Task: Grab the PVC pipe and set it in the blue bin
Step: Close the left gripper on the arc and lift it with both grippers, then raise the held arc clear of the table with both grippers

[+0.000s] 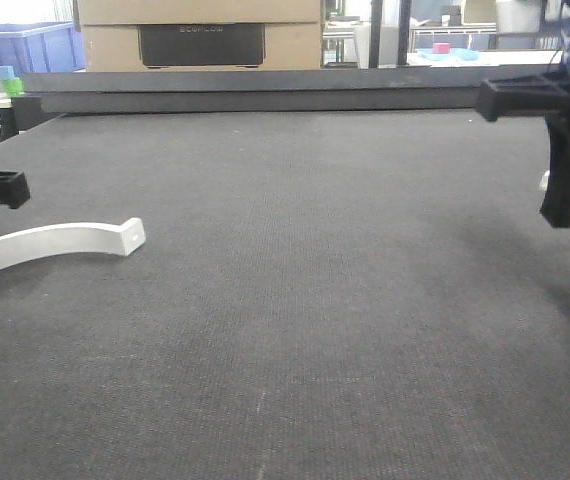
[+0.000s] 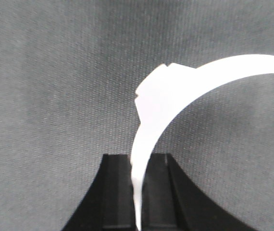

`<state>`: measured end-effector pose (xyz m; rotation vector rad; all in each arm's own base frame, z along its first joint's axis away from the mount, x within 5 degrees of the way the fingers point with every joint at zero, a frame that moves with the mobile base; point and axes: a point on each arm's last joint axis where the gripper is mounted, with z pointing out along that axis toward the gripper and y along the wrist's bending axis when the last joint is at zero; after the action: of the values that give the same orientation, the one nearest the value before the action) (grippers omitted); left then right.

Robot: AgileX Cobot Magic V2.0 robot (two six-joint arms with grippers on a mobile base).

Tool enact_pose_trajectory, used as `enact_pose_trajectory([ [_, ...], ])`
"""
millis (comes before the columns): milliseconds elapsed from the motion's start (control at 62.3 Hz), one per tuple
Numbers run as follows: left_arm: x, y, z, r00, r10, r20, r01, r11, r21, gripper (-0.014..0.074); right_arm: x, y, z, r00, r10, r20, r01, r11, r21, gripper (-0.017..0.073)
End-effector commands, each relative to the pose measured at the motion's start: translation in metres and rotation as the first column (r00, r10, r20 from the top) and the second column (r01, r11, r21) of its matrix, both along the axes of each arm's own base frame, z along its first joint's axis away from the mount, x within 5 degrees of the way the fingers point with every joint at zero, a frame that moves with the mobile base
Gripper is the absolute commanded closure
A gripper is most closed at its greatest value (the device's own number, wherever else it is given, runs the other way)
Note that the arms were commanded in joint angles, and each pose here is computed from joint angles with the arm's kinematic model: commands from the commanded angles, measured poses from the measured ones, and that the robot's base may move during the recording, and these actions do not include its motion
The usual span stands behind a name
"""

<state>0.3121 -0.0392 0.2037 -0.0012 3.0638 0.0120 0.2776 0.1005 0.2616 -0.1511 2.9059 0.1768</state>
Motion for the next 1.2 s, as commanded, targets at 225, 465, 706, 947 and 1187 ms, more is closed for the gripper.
enact_pose_trajectory([
  [225,-0.037,0.002,0.083,0.971,0.000,0.240,0.012,0.999,-0.049,0.0704,-0.032,-0.014,0.072,0.941,0.000,0.338,-0.025,0.997,0.069,0.0718],
  [465,-0.071,0.007,0.153,0.745,0.030,0.666,0.049,0.994,-0.100,0.0704,-0.062,-0.029,0.129,0.748,-0.030,0.663,-0.061,0.992,0.114,0.0718],
  [706,-0.118,0.013,0.175,0.440,0.071,0.895,0.093,0.988,-0.124,0.0704,-0.097,-0.043,0.144,0.575,-0.047,0.816,-0.092,0.988,0.122,0.0718],
  [947,-0.180,0.022,0.173,0.180,0.092,0.979,0.126,0.985,-0.116,0.0704,-0.147,-0.062,0.133,0.468,-0.039,0.883,-0.101,0.990,0.098,0.0718],
  [1187,-0.210,0.026,0.177,0.101,0.103,0.990,0.135,0.984,-0.116,0.0704,-0.170,-0.071,0.130,0.396,-0.040,0.917,-0.106,0.990,0.089,0.0718],
])
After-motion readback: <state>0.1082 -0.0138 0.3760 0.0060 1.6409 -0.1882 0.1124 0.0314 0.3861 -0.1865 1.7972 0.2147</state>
